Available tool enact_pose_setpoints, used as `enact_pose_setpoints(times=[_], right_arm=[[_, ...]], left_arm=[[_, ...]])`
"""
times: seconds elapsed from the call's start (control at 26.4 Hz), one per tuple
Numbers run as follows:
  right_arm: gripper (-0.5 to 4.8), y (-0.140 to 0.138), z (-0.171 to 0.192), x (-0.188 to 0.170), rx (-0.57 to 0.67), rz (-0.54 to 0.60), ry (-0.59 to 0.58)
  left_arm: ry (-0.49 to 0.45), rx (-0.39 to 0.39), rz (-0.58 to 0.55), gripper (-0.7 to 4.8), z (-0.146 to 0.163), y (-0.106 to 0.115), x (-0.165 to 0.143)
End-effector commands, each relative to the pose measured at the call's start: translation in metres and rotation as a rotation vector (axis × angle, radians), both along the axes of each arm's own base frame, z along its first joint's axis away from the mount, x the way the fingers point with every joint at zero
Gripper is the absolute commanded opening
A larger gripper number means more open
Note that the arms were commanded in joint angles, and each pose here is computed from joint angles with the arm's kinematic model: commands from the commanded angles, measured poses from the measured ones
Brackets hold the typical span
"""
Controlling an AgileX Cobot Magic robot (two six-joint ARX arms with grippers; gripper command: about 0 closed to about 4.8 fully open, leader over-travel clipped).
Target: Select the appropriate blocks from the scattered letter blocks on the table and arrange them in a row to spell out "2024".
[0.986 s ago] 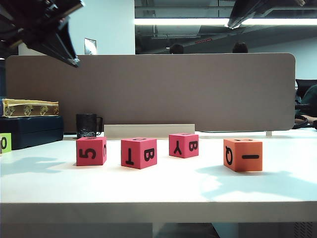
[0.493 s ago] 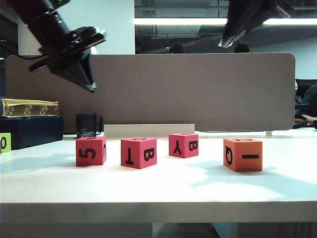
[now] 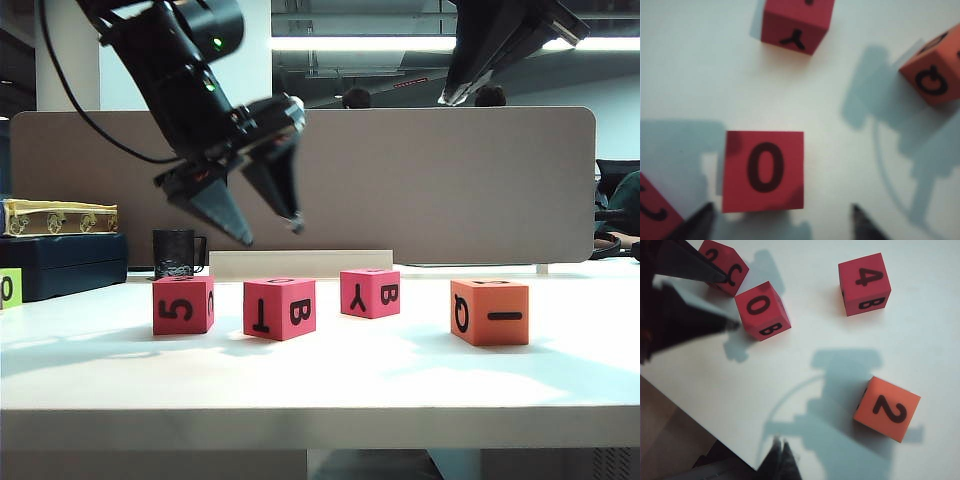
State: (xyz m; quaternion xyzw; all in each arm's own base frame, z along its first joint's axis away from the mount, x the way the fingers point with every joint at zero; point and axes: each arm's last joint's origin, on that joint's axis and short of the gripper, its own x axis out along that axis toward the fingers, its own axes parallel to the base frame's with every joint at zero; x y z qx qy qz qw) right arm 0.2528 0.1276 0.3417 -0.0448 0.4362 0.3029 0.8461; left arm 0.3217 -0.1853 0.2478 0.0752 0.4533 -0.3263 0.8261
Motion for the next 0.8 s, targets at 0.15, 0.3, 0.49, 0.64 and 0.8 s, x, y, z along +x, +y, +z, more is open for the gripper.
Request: enact_pose_setpoints(times=[0.15, 0.3, 0.49, 0.64, 0.8], right_arm=[[-0.05, 0.000, 0.002, -0.001, -0.002, 0.003, -0.007], [-0.05, 0.000, 0.002, -0.001, -0.003, 0.003, -0.006], [-0.05, 0.000, 0.002, -0.001, -0.002, 0.003, -0.006], [-0.05, 0.000, 0.002, -0.001, -0.002, 0.003, -0.005], [-0.05, -0.001, 0.001, -0.003, 0.007, 0.019, 0.024]], left_arm=[[-0.005, 0.090, -0.027, 3.50, -0.018, -0.011, 0.003], [-0.069, 0.188, -0.028, 3.50, -0.022, -0.013, 0.005], [-0.087, 0.166, -0.035, 3.59, -0.021, -0.015, 0.006], [-0.082, 0.150, -0.040, 4.04, -0.025, -0.017, 0.008], [-0.069, 0.150, -0.044, 4.04, -0.030, -0.021, 0.008]])
